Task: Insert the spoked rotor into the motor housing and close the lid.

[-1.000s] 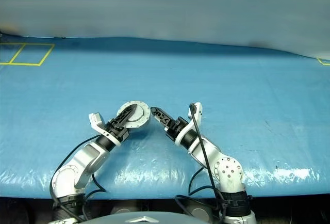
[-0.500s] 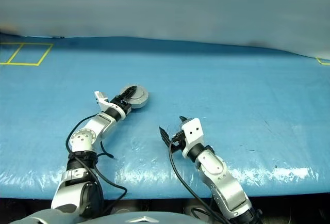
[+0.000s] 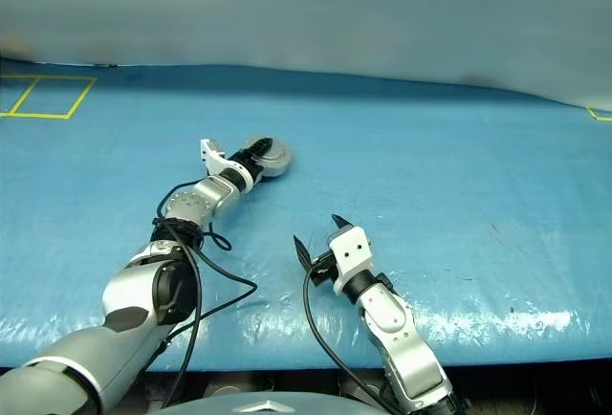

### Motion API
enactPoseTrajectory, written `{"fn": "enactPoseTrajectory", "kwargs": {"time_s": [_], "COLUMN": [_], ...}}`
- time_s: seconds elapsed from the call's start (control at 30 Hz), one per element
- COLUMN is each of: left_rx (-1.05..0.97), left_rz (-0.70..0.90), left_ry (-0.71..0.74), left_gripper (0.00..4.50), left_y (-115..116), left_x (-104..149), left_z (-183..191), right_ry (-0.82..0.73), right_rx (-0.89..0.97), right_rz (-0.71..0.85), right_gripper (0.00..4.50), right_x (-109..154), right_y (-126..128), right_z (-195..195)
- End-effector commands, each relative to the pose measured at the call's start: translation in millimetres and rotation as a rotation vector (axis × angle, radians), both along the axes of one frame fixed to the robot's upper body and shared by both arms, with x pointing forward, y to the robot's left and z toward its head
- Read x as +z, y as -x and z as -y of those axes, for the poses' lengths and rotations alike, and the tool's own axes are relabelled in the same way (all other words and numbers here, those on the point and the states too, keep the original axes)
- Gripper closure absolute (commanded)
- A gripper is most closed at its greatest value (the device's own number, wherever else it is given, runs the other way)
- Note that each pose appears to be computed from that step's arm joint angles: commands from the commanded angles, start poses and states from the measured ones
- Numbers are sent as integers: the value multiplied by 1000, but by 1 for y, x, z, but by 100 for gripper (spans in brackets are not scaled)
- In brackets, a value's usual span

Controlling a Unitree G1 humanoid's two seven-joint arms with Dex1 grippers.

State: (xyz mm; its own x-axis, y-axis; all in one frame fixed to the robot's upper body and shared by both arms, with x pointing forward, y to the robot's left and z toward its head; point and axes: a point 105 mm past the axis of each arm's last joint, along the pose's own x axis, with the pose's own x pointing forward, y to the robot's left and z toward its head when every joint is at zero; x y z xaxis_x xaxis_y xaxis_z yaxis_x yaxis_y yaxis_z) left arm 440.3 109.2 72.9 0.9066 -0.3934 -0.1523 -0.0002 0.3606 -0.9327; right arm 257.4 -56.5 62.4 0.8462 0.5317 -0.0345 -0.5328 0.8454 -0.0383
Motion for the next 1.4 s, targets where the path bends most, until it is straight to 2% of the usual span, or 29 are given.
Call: {"fn": "enactPoseTrajectory", "kwargs": {"time_s": [0.03,0.23,0.27,0.5,0.67,0.77,0.83,0.9,0.93,1.0,1.1,1.2,1.27,1.4], "left_rx": [-15,-45,-61,-147,-160,-169,-199,-214,-222,-231,-173,-161,-132,-92], "left_rz": [44,-27,-44,-173,-213,-219,-212,-149,-108,29,284,478,611,728], "left_ry": [-23,-84,-106,-259,-346,-432,-565,-628,-705,-868,-1008,-1126,-1179,-1213], "left_gripper": [215,14,3,3,3,3,3,3,3,3,3,3,3,3], "left_y": [-8,1,4,40,70,89,101,112,116,123,131,144,154,165], "left_x": [16,-5,-10,-44,-52,-55,-58,-53,-50,-41,-19,-7,3,7], "left_z": [6,-4,-6,-44,-68,-79,-85,-87,-89,-89,-83,-72,-62,-50], "right_ry": [-10,-22,-21,-40,-53,-61,-64,-64,-63,-59,-48,-44,-30,-27], "right_rx": [5,21,27,59,95,110,112,108,105,99,81,58,28,-9], "right_rz": [32,18,15,-6,-21,-20,-20,-21,-23,-25,-24,-20,-4,10], "right_gripper": [0,0,0,0,0,0,0,0,0,0,0,0,0,0], "right_x": [9,9,9,7,6,8,8,8,8,6,4,3,2,2], "right_y": [-2,0,0,0,1,1,1,0,0,1,3,4,3,3], "right_z": [0,-3,-4,-10,-16,-18,-17,-16,-15,-12,-8,-4,0,6]}}
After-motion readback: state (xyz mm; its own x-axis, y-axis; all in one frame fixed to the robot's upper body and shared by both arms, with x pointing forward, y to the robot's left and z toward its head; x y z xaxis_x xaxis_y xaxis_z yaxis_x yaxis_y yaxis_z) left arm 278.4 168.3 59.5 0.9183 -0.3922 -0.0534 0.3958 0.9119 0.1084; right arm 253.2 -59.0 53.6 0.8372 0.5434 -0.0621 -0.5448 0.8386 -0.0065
